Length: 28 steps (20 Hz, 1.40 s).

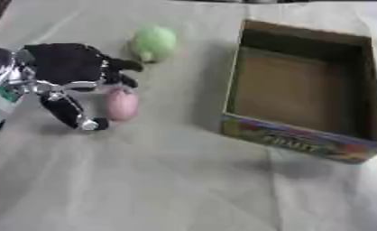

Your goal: Pick up objects on the table and place them in the box.

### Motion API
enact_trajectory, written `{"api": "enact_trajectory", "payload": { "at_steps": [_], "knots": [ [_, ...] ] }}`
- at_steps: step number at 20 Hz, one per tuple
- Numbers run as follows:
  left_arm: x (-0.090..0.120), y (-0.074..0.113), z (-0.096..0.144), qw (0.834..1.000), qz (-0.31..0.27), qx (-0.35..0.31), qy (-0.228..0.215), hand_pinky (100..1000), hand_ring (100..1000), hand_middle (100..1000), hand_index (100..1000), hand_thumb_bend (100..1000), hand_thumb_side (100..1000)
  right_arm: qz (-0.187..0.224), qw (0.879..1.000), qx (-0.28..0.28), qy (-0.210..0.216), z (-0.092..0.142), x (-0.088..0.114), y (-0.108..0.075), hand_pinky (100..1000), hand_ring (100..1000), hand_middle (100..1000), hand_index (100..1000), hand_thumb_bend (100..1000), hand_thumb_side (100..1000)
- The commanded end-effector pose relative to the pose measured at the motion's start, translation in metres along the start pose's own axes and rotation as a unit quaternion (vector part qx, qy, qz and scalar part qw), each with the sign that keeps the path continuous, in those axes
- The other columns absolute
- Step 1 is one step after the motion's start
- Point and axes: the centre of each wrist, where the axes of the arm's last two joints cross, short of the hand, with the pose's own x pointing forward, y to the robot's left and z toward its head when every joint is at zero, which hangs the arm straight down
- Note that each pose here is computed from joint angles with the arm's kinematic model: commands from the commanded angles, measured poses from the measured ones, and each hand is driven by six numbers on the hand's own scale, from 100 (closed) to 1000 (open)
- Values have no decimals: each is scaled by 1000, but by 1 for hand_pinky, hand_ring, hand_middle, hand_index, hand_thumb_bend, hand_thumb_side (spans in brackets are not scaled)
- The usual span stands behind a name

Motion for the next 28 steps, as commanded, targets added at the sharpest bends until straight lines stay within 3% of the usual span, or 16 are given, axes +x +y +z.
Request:
{"api": "enact_trajectory", "payload": {
  "at_steps": [1,19,28],
  "knots": [
    [-7,6,7,1000,-8,9,15,672,760,1000,908,386,416,7,1000,12,-11,-6,5,-2,890,817,580,923,478,1000],
    [-14,2,3,999,-3,13,29,675,761,1000,897,362,386,7,1000,14,-12,-6,5,-2,892,818,579,923,477,1000],
    [-17,-9,-2,999,0,-8,35,672,759,1000,883,347,394,7,1000,14,-13,-6,4,-1,892,819,577,925,475,1000]
  ]
}}
